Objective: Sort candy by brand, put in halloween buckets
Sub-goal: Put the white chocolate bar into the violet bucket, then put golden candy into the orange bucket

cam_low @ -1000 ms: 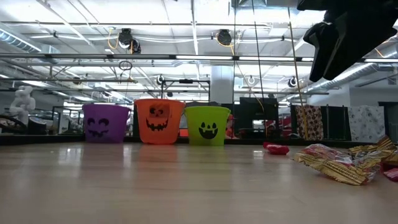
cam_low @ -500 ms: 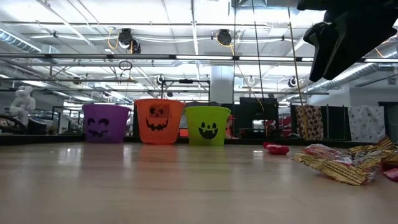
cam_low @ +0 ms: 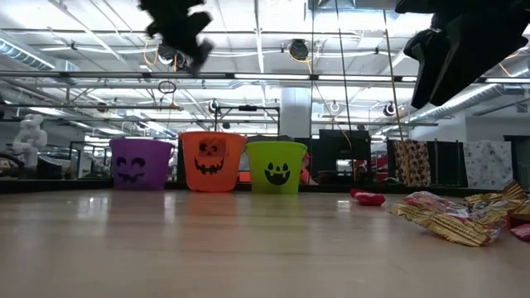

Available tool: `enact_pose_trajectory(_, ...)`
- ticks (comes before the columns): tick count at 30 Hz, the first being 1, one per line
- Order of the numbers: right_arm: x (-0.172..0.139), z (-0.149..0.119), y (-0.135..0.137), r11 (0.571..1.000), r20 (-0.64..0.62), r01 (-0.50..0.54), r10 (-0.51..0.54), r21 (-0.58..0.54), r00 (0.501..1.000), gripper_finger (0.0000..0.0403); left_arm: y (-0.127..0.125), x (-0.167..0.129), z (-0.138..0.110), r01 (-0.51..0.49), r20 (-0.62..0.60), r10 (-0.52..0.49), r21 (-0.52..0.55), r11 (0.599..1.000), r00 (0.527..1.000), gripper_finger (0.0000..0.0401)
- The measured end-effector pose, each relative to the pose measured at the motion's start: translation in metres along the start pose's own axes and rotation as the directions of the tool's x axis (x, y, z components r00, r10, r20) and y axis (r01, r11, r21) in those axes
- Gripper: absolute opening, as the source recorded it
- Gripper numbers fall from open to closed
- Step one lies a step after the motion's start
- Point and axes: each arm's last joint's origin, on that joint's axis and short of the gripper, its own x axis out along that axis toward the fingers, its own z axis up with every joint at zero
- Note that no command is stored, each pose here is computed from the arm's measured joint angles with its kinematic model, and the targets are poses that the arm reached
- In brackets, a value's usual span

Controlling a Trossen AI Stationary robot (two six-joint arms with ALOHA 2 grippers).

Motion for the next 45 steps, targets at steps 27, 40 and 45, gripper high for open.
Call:
enact_pose_trajectory(27, 0.0, 0.009, 0.005, 0.997, 0.083, -0.043, 0.048, -0.061, 0.995, 0.0212, 0.082, 0.073, -0.063, -0.317, -0.421, 0.305, 0.044, 0.947, 0.854, 0.0063)
enact_pose_trajectory(40, 0.0, 0.009, 0.005, 0.997, 0.083, -0.043, 0.048, -0.061, 0.995, 0.0212, 0.09, 0.108, -0.095, -0.323, -0.496, 0.328, 0.1, 0.941, 0.804, 0.0128)
enact_pose_trajectory(45, 0.0, 0.009, 0.005, 0.997, 0.082, -0.042, 0.048, -0.066, 0.995, 0.0212, 0.091, 0.109, -0.087, -0.326, -0.454, 0.335, 0.099, 0.94, 0.826, 0.0171)
